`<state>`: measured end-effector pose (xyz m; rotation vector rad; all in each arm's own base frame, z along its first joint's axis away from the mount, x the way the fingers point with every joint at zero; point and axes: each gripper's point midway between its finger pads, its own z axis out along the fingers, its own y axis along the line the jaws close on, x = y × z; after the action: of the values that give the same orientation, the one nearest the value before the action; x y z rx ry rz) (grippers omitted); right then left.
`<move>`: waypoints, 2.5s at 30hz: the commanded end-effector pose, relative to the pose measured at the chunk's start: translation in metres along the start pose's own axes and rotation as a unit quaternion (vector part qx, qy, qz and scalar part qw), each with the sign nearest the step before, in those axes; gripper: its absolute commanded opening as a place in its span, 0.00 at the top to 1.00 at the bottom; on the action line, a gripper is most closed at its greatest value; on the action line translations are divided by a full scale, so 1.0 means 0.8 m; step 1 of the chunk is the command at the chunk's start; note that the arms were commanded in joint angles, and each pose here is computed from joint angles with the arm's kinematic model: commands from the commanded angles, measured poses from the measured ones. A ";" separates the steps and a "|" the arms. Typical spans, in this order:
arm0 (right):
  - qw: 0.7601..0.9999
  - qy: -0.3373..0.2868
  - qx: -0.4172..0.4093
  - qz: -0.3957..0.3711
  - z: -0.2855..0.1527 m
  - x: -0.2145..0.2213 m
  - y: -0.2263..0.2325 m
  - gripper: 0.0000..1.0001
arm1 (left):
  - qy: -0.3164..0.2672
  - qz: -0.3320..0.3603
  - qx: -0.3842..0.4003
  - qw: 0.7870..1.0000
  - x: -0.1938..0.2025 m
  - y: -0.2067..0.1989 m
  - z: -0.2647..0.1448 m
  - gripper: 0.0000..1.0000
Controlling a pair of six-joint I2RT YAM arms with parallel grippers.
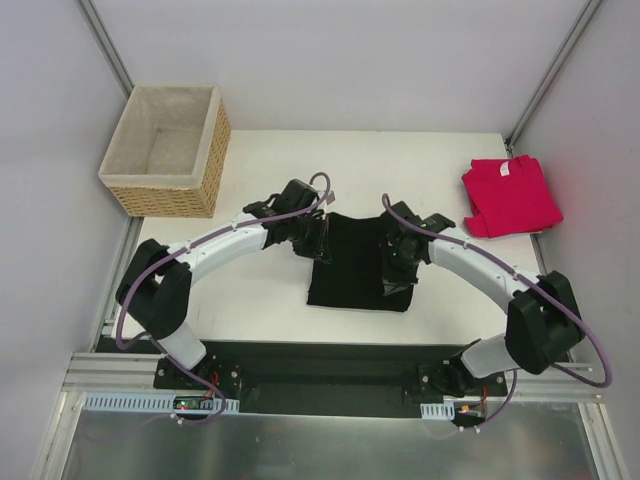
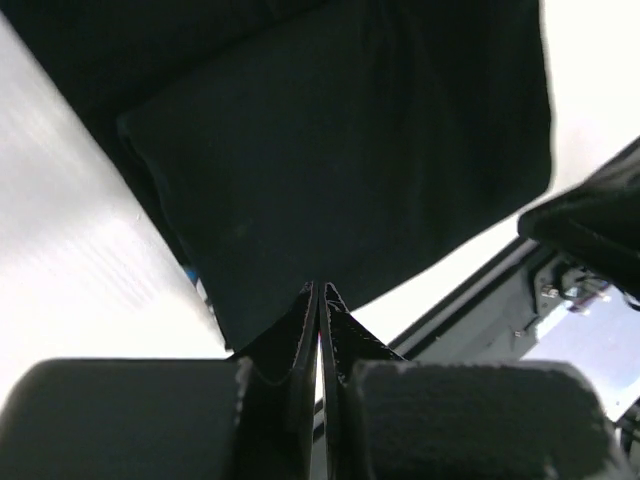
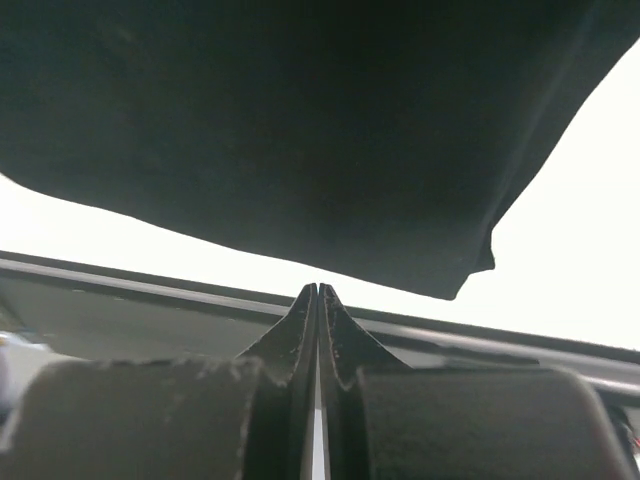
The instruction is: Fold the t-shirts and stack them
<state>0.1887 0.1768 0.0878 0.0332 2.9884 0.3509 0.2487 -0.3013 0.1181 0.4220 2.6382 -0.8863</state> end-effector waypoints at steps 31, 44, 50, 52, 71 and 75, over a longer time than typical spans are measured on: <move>0.982 0.117 0.137 0.053 0.088 -0.100 -0.062 0.99 | 0.125 0.000 -0.050 0.991 0.111 0.071 0.069 1.00; 0.994 0.058 -0.079 -0.038 0.121 -0.247 0.032 0.99 | 0.128 -0.038 -0.034 0.990 0.135 0.045 0.007 1.00; 0.990 0.061 -0.125 -0.034 0.135 -0.257 0.045 0.99 | 0.120 -0.035 -0.029 0.992 0.125 0.035 -0.002 1.00; 0.990 0.035 -0.123 -0.059 0.115 -0.261 0.044 0.99 | 0.113 -0.028 -0.029 0.993 0.119 0.033 -0.006 1.00; 0.984 -0.080 -0.154 -0.052 -0.037 -0.100 0.052 0.99 | -0.002 0.042 -0.078 0.996 -0.013 0.029 -0.027 1.00; 0.986 -0.055 -0.142 -0.072 -0.015 -0.082 0.065 0.99 | 0.005 0.052 -0.090 0.995 -0.019 0.042 -0.005 1.00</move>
<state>0.2584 0.2074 0.1328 -0.1753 2.7537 0.7424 0.2616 -0.2752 0.1216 0.4538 2.6536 -0.6743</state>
